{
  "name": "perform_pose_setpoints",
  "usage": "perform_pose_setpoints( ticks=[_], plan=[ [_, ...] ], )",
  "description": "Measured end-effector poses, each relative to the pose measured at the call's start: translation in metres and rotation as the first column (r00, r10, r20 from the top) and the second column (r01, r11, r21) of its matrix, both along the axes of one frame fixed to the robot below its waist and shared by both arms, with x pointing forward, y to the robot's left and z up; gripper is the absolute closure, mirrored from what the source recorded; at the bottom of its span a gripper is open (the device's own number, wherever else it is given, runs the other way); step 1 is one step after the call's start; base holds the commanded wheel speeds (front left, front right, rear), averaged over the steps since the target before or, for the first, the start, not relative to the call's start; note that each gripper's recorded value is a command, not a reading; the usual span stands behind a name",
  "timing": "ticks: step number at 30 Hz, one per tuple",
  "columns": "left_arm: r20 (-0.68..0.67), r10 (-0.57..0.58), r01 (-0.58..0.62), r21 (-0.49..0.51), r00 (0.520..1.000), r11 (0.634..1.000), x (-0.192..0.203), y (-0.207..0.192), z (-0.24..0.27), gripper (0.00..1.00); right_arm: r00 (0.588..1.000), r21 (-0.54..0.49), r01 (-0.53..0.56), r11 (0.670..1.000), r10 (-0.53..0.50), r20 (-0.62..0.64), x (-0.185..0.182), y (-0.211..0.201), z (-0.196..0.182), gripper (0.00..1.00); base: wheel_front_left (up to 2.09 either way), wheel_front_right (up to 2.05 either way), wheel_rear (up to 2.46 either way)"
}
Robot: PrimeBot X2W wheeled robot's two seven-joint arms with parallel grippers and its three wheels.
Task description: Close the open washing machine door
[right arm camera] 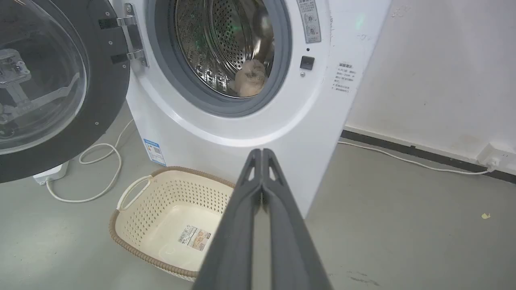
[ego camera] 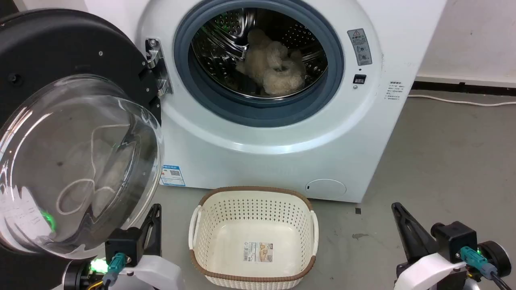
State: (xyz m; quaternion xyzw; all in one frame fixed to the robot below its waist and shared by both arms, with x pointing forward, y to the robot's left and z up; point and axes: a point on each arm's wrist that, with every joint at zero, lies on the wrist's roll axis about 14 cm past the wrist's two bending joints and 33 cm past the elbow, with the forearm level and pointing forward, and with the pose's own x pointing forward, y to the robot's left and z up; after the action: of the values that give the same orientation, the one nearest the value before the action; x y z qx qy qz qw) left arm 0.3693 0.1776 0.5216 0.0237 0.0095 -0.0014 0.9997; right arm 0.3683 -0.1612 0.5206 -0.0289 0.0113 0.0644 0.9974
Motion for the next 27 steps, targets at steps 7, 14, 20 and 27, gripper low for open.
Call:
perform_pose_setpoints(
  ticks=[7, 14, 20, 27],
  plan=[
    [0.0, 0.0, 0.0, 0.0, 1.0, 1.0, 0.0, 0.0001, 0.0, 1.0, 1.0, 0.0, 0.0, 1.0, 0.0, 0.0, 0.0, 0.0001, 0.0, 1.0, 0.0, 0.0, 0.0],
    [0.0, 0.0, 0.0, 0.0, 1.0, 1.0, 0.0, 0.0001, 0.0, 1.0, 1.0, 0.0, 0.0, 1.0, 0.0, 0.0, 0.0, 0.0001, 0.0, 1.0, 0.0, 0.0, 0.0],
    [0.0, 0.0, 0.0, 0.0, 1.0, 1.0, 0.0, 0.0, 0.0001, 1.0, 1.0, 0.0, 0.0, 1.0, 0.0, 0.0, 0.0, 0.0, 0.0001, 1.0, 0.0, 0.0, 0.0],
    [0.0, 0.0, 0.0, 0.0, 1.0, 1.0, 0.0, 0.0001, 0.0, 1.0, 1.0, 0.0, 0.0, 1.0, 0.0, 0.0, 0.0, 0.0001, 0.0, 1.0, 0.0, 0.0, 0.0]
  ],
)
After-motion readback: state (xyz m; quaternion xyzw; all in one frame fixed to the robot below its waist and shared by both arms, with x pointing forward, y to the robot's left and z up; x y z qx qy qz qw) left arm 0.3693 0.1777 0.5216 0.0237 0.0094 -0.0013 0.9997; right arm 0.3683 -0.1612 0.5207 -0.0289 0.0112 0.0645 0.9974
